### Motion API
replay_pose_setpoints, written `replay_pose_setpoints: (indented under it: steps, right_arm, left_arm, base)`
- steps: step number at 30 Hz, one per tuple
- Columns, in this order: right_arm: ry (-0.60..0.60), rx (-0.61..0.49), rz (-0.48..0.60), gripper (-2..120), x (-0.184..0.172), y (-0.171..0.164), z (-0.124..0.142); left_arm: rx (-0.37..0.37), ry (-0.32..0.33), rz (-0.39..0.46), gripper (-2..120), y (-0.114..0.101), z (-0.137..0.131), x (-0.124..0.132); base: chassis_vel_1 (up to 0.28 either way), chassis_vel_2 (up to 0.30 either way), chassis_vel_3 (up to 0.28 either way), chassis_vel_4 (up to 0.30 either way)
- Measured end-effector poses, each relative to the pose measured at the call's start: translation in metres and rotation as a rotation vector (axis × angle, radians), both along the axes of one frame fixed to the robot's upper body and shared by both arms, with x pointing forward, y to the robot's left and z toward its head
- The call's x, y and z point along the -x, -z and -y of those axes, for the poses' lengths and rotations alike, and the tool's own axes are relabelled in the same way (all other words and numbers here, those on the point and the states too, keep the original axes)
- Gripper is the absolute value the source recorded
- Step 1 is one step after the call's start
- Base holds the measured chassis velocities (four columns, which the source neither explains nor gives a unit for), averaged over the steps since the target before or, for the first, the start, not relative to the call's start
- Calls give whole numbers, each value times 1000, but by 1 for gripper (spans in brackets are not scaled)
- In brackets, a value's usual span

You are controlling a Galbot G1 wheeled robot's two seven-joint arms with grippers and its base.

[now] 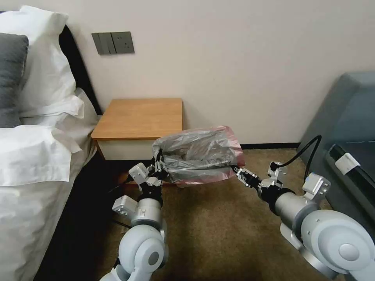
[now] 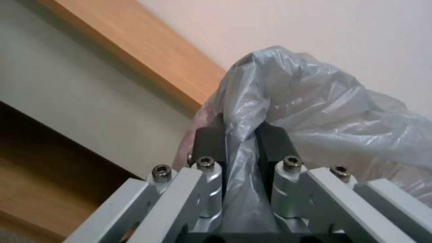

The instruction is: Pick up the garbage bag from the table and place it over the trash can.

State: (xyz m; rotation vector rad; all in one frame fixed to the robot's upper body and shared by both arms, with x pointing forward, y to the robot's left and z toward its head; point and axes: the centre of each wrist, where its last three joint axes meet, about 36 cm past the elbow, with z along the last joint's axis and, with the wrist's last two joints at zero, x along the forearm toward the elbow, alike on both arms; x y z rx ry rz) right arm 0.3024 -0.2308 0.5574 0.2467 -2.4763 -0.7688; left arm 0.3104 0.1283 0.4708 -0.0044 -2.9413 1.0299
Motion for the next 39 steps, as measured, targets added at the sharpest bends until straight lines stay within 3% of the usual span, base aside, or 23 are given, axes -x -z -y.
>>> replay_pose_setpoints:
  steps: [3, 9, 24, 39]
  right_arm:
    - [6, 39, 15, 86, -5, 3, 4]
    - [20, 68, 27, 99, -8, 5, 5]
    - [99, 98, 61, 100, -26, 6, 14]
    - [75, 78, 63, 100, -51, 17, 26]
  left_arm:
    - [-1, 2, 4, 10, -1, -1, 1]
    - [-4, 6, 6, 10, -2, -2, 3]
    - [-2, 16, 9, 10, -3, -4, 5]
    - [41, 47, 28, 10, -6, -6, 7]
  base:
    - [0, 0, 0, 0]
    - [0, 0, 0, 0]
    - [0, 0, 0, 0]
    - [0, 0, 0, 0]
